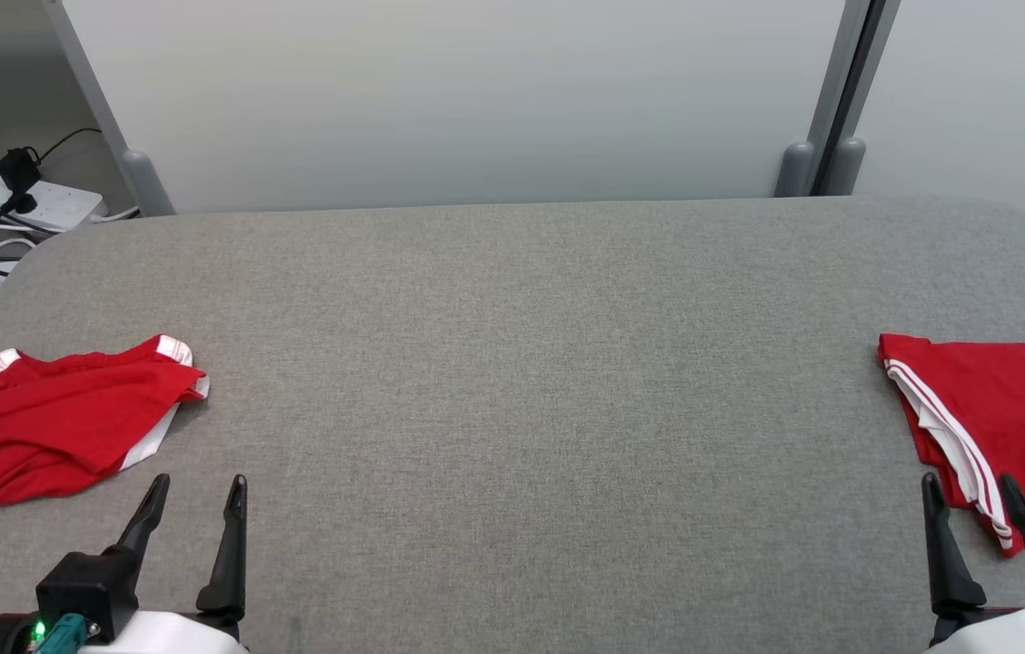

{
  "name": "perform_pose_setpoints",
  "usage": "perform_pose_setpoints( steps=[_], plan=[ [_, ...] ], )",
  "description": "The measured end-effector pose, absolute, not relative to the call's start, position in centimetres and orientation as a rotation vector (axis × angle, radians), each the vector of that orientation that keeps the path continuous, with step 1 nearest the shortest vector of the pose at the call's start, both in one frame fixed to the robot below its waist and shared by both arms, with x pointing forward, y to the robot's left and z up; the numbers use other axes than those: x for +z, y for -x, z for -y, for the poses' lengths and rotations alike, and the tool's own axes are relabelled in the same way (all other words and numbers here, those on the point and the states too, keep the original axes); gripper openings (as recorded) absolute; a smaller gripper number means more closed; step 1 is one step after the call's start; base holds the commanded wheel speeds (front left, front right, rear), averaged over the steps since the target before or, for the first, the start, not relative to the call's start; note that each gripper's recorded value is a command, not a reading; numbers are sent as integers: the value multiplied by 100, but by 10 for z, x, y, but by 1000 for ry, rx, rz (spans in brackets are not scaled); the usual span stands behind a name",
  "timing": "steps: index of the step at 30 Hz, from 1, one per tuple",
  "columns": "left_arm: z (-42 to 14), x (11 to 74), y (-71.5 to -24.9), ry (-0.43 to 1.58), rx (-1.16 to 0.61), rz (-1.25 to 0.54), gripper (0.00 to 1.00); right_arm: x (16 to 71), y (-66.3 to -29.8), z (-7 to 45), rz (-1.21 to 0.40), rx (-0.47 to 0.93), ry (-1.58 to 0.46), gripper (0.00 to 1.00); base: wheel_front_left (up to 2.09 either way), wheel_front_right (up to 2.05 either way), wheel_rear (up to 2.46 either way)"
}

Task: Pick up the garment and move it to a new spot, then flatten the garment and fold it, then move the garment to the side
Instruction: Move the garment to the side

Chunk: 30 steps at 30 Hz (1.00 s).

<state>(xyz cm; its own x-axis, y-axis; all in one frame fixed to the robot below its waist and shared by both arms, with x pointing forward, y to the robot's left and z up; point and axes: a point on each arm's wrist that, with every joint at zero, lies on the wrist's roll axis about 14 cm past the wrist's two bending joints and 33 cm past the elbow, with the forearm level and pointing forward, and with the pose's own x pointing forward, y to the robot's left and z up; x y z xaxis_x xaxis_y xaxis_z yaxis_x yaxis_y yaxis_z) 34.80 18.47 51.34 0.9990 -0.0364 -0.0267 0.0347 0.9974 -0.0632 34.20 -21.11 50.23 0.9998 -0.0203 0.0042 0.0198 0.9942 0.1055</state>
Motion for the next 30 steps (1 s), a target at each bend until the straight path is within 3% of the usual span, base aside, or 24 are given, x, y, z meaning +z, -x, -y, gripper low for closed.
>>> perform_pose_setpoints(
  steps=[8, 17, 30],
  plan=[
    [-211, 517, -357, 102, 18, 2, 100, 506, -341, 209, 17, -18, -104, 100, 0, 0, 0],
    [-244, 523, -363, 181, 215, 42, 100, 506, -341, 208, 14, -22, -112, 100, 0, 0, 0],
    [-196, 498, -357, 71, -44, -16, 100, 503, -342, 205, 1, -4, -94, 100, 0, 0, 0]
  ],
)
